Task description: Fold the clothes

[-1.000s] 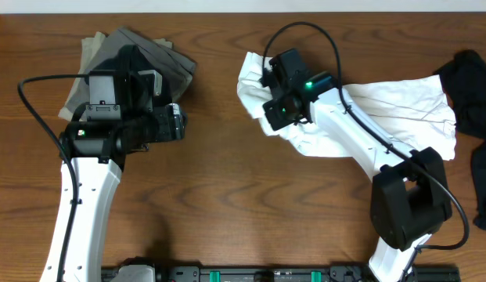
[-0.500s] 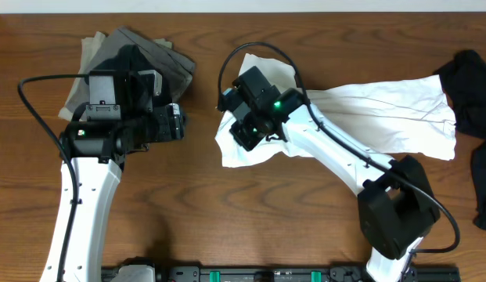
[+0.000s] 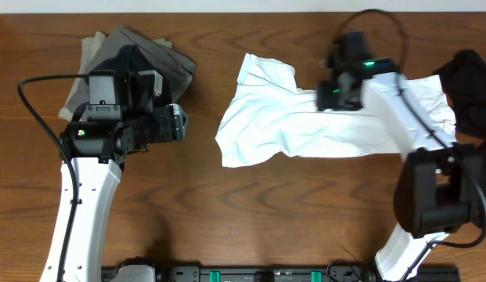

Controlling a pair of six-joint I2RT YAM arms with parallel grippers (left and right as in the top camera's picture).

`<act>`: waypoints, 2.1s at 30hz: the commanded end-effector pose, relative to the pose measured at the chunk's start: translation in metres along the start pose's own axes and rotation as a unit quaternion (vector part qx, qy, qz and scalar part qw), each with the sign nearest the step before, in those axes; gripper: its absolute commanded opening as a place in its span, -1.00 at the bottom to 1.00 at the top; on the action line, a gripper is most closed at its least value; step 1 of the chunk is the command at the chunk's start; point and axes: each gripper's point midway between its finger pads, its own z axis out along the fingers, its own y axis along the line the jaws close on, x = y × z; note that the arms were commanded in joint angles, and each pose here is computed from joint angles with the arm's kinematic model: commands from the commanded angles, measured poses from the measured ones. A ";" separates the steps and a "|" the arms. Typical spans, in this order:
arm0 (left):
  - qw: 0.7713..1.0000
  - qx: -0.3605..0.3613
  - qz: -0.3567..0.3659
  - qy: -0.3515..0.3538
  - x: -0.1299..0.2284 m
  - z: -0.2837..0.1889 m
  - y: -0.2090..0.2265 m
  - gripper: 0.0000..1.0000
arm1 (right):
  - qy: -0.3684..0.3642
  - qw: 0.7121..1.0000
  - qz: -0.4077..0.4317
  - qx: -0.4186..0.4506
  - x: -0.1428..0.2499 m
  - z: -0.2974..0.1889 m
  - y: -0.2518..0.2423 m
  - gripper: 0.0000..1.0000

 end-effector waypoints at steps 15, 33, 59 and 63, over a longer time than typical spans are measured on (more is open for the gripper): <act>1.000 0.002 -0.002 -0.010 -0.006 -0.004 -0.002 0.53 | -0.034 0.955 0.283 0.083 0.014 -0.016 -0.254 0.22; 1.000 0.002 -0.002 -0.011 -0.007 -0.004 -0.002 0.53 | -0.029 0.931 0.350 0.101 0.042 0.009 -0.320 0.15; 1.000 0.002 -0.002 -0.011 -0.006 -0.004 -0.002 0.53 | -0.059 0.929 0.352 0.096 0.044 0.004 -0.310 -0.97; 1.000 0.002 -0.002 -0.011 -0.006 -0.004 -0.002 0.53 | -0.111 0.929 0.342 0.091 0.023 -0.040 -0.303 -0.97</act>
